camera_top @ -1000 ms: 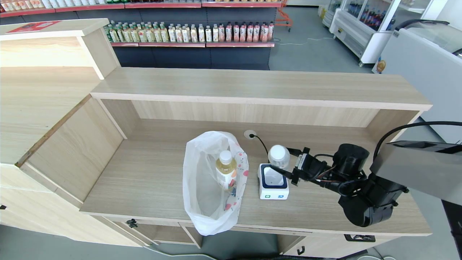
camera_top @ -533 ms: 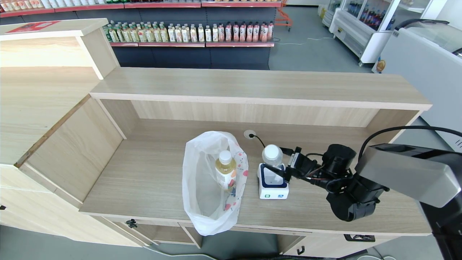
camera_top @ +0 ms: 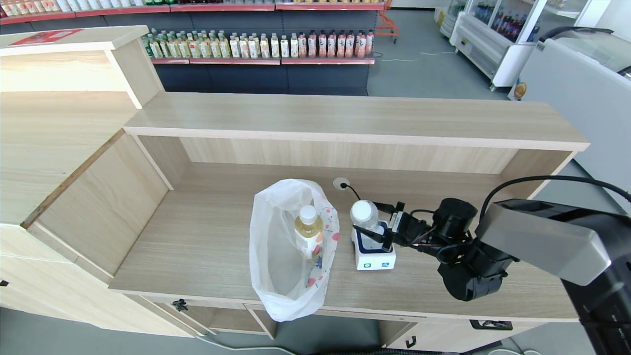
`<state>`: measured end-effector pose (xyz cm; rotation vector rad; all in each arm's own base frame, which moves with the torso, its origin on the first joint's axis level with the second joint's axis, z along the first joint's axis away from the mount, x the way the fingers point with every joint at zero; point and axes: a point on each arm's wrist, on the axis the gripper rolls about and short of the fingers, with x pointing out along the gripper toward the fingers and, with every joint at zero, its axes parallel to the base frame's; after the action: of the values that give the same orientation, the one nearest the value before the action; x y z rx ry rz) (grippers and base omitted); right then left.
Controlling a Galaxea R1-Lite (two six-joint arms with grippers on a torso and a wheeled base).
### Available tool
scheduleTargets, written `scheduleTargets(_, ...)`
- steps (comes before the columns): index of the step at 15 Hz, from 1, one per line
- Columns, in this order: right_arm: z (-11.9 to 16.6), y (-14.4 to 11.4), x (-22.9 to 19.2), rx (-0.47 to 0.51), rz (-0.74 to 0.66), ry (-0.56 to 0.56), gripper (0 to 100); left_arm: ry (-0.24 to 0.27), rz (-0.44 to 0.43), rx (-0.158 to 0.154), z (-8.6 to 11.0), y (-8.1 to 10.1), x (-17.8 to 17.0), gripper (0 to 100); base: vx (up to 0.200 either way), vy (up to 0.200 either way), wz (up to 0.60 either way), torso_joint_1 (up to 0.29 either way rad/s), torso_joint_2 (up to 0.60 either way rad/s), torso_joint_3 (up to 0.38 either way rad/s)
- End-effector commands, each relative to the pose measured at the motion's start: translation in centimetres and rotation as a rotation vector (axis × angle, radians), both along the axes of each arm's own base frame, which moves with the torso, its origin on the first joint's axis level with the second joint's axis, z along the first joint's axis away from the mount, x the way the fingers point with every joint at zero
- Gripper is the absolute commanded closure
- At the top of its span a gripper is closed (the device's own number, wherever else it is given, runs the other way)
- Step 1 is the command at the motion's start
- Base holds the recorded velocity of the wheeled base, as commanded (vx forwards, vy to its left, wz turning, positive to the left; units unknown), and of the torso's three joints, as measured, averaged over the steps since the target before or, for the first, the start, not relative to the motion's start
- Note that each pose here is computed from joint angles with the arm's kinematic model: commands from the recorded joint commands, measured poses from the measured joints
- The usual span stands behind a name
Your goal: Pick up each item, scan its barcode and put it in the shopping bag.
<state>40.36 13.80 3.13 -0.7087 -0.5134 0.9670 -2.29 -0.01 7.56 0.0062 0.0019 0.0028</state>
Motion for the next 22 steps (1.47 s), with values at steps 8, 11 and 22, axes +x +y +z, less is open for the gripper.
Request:
scheduleTargets(8, 0.3, 0.0, -0.1, 0.000, -0.002, -0.003, 100, 0.000, 0.000, 0.000, 0.0, 0.0, 0.0, 0, 0.000, 0.000, 0.00, 0.000, 0.00, 0.000)
scheduleTargets(11, 0.3, -0.1, -0.2, -0.001, -0.004, 0.001, 100, 0.000, 0.000, 0.000, 0.0, 0.0, 0.0, 0, 0.000, 0.000, 0.00, 0.000, 0.00, 0.000)
scheduleTargets(22, 7.3, -2.9, -2.4, 0.243, -0.134, 0.183, 100, 0.000, 0.000, 0.000, 0.0, 0.0, 0.0, 0, 0.000, 0.000, 0.00, 0.000, 0.00, 0.000)
